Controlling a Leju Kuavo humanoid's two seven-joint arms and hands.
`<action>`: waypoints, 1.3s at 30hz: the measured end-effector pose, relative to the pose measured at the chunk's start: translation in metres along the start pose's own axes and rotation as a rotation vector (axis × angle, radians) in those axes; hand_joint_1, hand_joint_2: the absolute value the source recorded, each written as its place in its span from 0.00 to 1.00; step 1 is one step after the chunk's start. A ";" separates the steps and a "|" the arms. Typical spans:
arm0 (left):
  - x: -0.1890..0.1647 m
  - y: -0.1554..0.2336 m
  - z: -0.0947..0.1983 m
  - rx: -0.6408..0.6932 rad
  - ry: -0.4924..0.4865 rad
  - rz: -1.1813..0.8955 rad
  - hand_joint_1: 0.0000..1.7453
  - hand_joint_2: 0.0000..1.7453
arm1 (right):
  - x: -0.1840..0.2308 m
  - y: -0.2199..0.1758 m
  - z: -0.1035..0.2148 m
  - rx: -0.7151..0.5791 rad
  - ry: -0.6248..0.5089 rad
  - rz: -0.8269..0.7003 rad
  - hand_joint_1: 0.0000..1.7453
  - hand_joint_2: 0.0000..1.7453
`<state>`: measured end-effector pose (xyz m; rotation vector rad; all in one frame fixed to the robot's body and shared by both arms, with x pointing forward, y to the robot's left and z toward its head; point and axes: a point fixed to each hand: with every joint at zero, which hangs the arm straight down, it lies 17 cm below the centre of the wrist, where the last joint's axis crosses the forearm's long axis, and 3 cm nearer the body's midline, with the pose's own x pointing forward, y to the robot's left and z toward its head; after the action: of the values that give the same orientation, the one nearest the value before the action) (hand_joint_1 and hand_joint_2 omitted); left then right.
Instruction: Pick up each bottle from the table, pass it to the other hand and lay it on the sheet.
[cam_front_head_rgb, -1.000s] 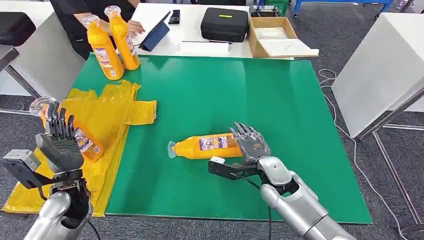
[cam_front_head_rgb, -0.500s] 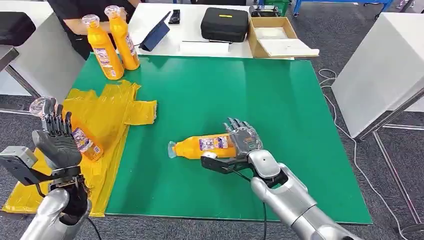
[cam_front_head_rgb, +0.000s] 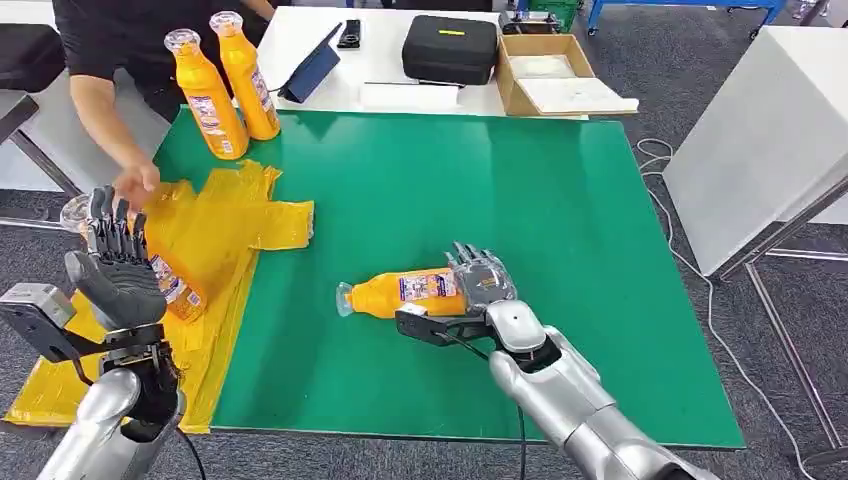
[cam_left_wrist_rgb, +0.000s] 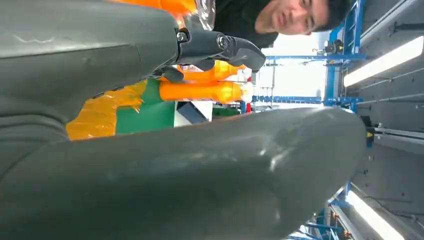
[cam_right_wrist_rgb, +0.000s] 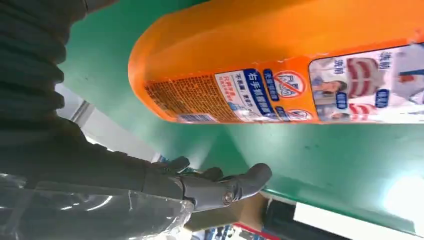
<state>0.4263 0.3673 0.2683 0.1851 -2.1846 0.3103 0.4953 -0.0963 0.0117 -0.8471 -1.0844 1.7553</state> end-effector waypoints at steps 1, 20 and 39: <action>0.001 -0.002 -0.001 -0.002 -0.002 0.002 0.00 0.00 | -0.001 0.001 0.000 0.003 0.003 0.002 0.00 1.00; 0.003 -0.026 -0.003 -0.037 -0.018 0.017 0.00 0.00 | -0.019 0.014 -0.004 0.037 0.046 0.005 0.00 1.00; 0.000 -0.016 0.022 -0.023 -0.007 0.005 0.00 0.00 | -0.008 0.033 -0.002 0.076 0.038 -0.009 0.00 1.00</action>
<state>0.4134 0.3453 0.2582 0.1686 -2.1949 0.2880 0.4897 -0.1109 -0.0186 -0.8240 -0.9888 1.7550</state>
